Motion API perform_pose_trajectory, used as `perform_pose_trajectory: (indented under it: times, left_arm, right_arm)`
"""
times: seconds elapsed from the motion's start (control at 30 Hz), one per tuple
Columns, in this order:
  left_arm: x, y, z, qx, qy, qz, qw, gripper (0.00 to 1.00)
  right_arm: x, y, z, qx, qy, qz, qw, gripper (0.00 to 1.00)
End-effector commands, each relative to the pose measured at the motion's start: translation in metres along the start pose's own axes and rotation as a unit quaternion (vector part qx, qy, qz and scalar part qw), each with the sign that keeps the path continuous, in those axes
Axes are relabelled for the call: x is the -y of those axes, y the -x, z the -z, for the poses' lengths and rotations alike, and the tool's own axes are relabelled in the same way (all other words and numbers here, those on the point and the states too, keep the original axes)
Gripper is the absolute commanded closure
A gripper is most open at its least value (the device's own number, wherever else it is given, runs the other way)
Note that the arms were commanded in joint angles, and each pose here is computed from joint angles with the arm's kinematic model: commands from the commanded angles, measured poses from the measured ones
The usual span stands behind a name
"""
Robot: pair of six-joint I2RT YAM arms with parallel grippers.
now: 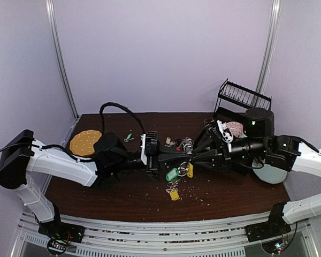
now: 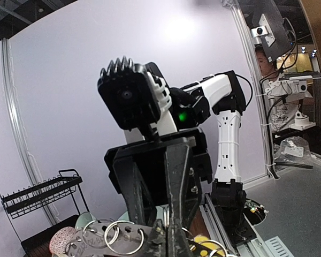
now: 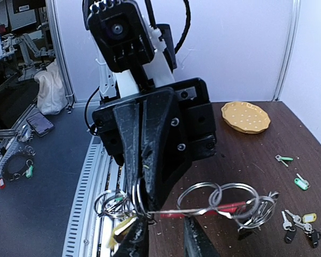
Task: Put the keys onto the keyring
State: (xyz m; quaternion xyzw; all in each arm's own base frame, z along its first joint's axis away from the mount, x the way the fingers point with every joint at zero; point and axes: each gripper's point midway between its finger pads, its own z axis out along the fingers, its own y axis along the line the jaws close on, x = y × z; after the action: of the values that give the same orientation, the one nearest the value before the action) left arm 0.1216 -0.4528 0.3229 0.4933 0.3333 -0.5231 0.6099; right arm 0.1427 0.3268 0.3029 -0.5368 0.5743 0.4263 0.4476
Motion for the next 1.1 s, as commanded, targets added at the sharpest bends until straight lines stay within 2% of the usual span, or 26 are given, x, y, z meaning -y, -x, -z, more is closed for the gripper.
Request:
perform_pose_trajectory:
  times: [0.0,0.17,0.33,0.63,0.9,1.03,1.07]
  left_arm:
    - [-0.004,0.028,-0.004,0.029,0.014,-0.027,0.999,1.0]
    - [-0.006,0.028,-0.003,0.027,0.019,-0.026,0.999,1.0]
    - [-0.007,0.029,-0.003,0.028,0.022,-0.028,0.999,1.0]
    - [-0.009,0.029,-0.001,0.027,0.033,-0.028,0.999,1.0]
    - [-0.009,0.031,0.0,0.034,0.033,-0.029,0.998,1.0]
    - [-0.008,0.03,0.0,0.032,0.031,-0.028,0.999,1.0]
    - [-0.009,0.03,0.0,0.032,0.032,-0.027,0.999,1.0]
  right_arm:
    - [0.009,0.007,0.024,0.011,-0.048,0.028,0.998,0.74]
    - [0.009,0.016,0.033,-0.004,-0.057,0.041,0.998,0.73]
    - [0.003,0.035,0.029,0.045,-0.031,0.036,0.998,0.75]
    - [-0.01,0.022,0.014,0.034,0.027,0.009,0.999,0.72]
    - [-0.001,0.014,0.009,0.024,0.009,0.002,1.0,0.85]
    - [-0.003,0.017,0.008,0.026,0.014,0.002,1.0,1.0]
    - [-0.004,0.017,0.008,0.025,0.016,0.002,1.0,1.0]
